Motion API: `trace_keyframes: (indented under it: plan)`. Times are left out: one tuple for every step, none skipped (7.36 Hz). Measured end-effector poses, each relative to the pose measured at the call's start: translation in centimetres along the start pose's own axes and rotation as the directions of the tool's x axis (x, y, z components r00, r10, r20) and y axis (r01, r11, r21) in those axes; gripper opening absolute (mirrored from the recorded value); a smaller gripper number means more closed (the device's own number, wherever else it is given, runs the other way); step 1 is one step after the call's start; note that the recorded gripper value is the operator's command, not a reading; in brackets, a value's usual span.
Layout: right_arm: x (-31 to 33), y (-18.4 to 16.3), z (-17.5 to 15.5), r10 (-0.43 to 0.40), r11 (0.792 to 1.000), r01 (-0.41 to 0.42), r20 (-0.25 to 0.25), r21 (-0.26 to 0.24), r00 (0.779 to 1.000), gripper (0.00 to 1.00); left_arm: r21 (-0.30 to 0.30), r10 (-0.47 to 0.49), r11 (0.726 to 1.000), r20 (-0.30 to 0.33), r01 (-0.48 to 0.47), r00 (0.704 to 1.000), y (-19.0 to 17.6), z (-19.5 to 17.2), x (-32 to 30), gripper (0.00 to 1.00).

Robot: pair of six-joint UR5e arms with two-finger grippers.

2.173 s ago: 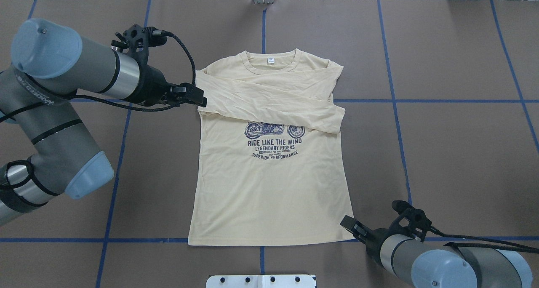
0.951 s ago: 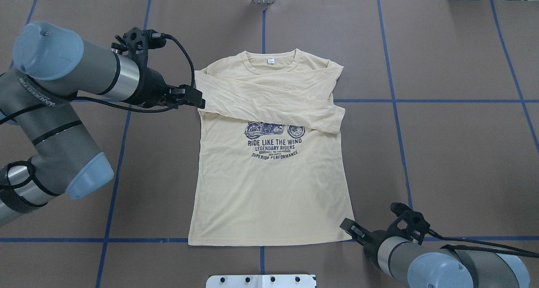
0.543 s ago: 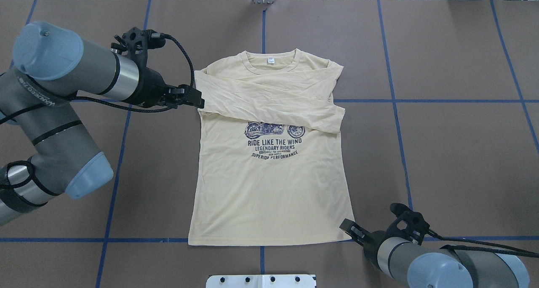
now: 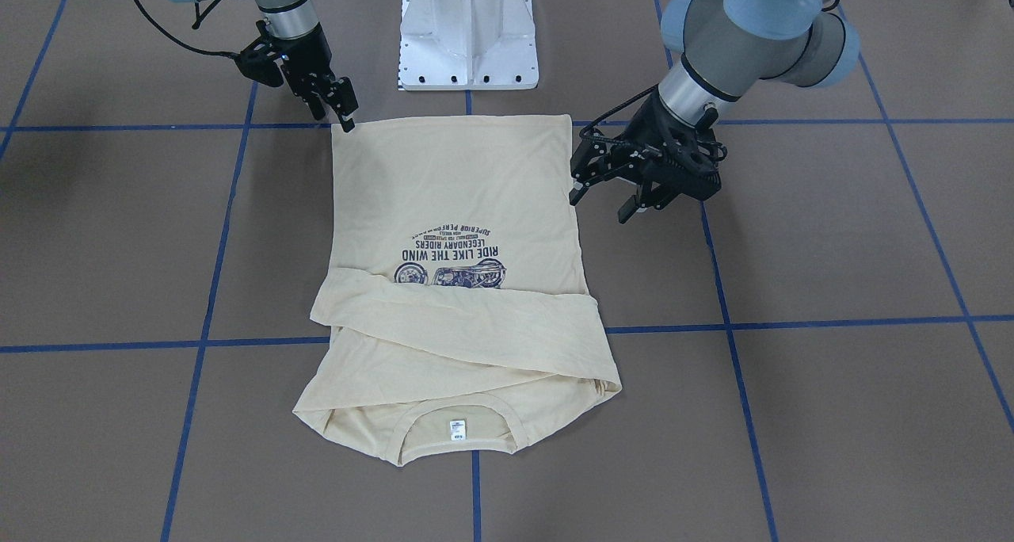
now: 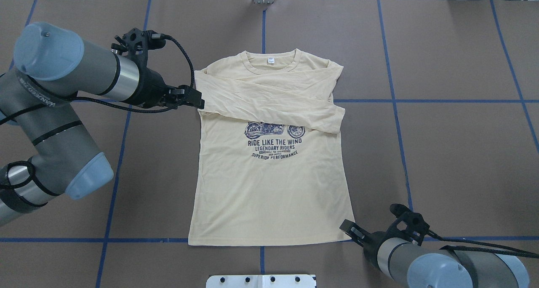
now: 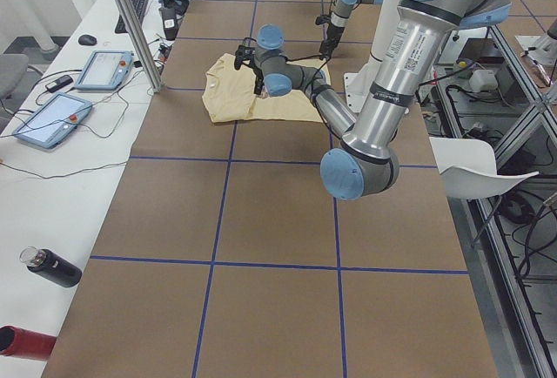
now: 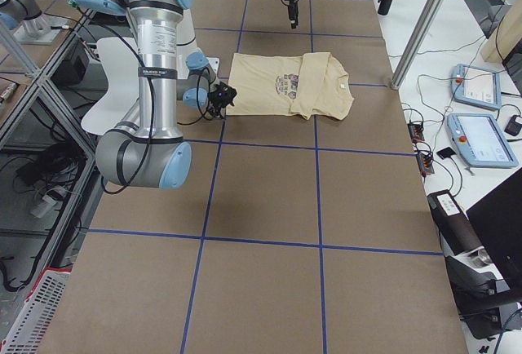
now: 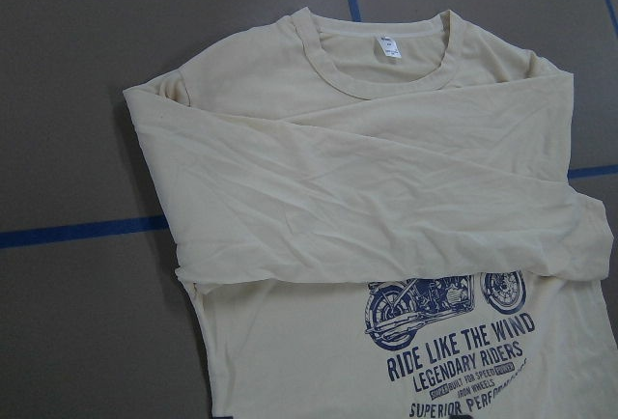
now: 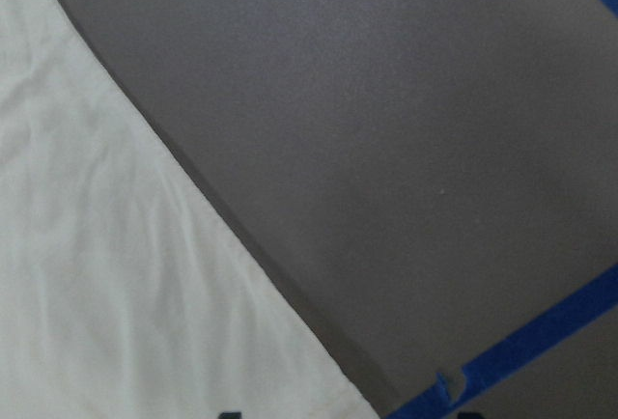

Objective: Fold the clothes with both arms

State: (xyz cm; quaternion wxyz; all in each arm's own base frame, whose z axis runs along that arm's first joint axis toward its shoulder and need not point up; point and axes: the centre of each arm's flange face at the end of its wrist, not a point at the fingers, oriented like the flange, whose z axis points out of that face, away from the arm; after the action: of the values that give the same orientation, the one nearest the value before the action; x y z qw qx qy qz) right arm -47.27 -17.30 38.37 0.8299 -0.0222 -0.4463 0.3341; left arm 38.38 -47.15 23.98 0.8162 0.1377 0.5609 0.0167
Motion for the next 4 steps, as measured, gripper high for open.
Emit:
trace_keyframes:
  plan:
    - [0.00,0.00,0.00,0.000,1.000,0.000,0.000,0.000,1.000,0.78,0.000,0.000,1.000,0.000,0.000,1.000,0.00,0.00,0.00,0.79]
    - [0.01,0.00,0.03,0.000,1.000,0.000,0.000,0.000,1.000,0.75,0.000,0.000,1.000,0.000,0.000,1.000,0.00,0.01,0.00,0.79]
    - [0.04,0.02,0.05,-0.001,1.000,0.001,-0.001,0.000,1.000,0.59,0.000,0.000,1.000,0.000,0.000,1.000,0.00,0.01,0.00,0.78]
    - [0.05,0.04,0.05,-0.001,1.000,0.001,-0.001,0.000,1.000,0.15,0.000,0.000,1.000,0.000,0.000,1.000,0.00,0.01,0.00,0.78]
